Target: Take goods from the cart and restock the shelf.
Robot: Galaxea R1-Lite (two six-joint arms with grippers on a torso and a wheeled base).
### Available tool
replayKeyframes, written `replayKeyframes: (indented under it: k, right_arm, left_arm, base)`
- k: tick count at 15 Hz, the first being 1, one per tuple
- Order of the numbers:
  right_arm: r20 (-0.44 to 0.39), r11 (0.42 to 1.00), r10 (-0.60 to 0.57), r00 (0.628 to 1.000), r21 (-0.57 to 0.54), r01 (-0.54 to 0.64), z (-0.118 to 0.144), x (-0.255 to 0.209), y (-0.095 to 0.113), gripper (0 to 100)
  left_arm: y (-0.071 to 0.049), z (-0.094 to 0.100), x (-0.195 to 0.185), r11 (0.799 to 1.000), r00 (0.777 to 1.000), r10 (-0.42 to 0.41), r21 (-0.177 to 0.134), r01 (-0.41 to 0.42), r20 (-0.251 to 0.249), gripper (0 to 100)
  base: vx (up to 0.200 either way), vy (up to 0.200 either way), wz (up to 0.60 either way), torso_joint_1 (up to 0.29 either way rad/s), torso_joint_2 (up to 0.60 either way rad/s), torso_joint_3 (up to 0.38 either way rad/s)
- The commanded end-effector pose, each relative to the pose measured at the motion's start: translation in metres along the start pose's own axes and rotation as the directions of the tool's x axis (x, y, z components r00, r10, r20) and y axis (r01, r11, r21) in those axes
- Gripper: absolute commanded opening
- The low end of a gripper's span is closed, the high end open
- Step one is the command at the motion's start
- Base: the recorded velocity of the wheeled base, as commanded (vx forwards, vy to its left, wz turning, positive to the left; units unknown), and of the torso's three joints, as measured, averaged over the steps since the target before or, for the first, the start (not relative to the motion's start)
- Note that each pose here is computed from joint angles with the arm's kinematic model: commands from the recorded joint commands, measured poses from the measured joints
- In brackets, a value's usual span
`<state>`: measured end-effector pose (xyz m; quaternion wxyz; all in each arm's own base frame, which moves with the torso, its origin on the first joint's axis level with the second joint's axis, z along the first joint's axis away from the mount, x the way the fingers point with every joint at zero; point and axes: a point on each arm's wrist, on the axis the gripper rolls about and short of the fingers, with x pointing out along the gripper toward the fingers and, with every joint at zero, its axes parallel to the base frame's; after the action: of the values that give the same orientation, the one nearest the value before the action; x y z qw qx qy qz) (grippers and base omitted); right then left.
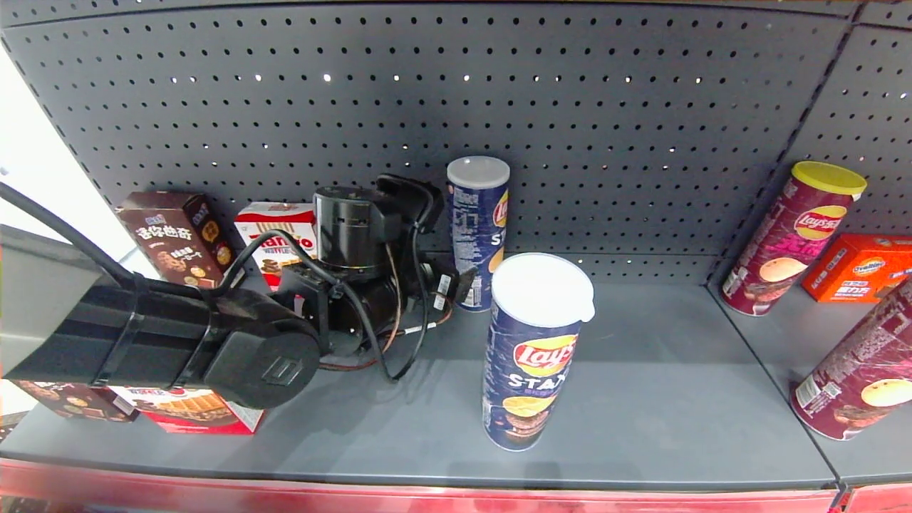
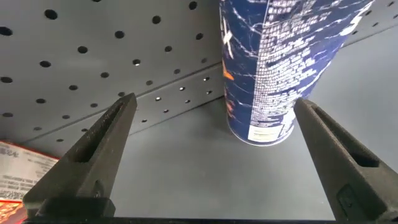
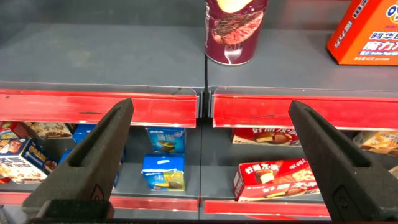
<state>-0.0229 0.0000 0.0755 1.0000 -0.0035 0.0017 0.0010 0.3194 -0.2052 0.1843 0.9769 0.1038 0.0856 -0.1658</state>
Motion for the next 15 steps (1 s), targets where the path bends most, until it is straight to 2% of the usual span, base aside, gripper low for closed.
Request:
replayKeyframes:
  k: [1,11,15]
  right_arm:
    - [0.000,1.000,0.001,1.000,-0.001,-0.001,0.000,0.000,0.000,100]
    - [-0.001,1.000,0.000,1.000,-0.001,0.000,0.000,0.000,0.000,100]
    - [-0.001,1.000,0.001,1.000,-0.001,-0.001,0.000,0.000,0.000,100]
  left_arm:
    - [0.003,0.000,0.001,1.000,1.000,0.020,-0.003,-0.020,-0.003,100]
    - [0.025,0.002,0.007,0.992,0.993,0.122,-0.028,-0.122,-0.002,100]
    - [0.023,0.002,0.009,0.992,0.992,0.128,-0.023,-0.128,-0.004,100]
  base:
    - [0.000,0.000,0.00,0.000,0.00,0.000]
    - [0.000,0.000,0.00,0.000,0.00,0.000]
    - [0.000,0.000,0.00,0.000,0.00,0.000]
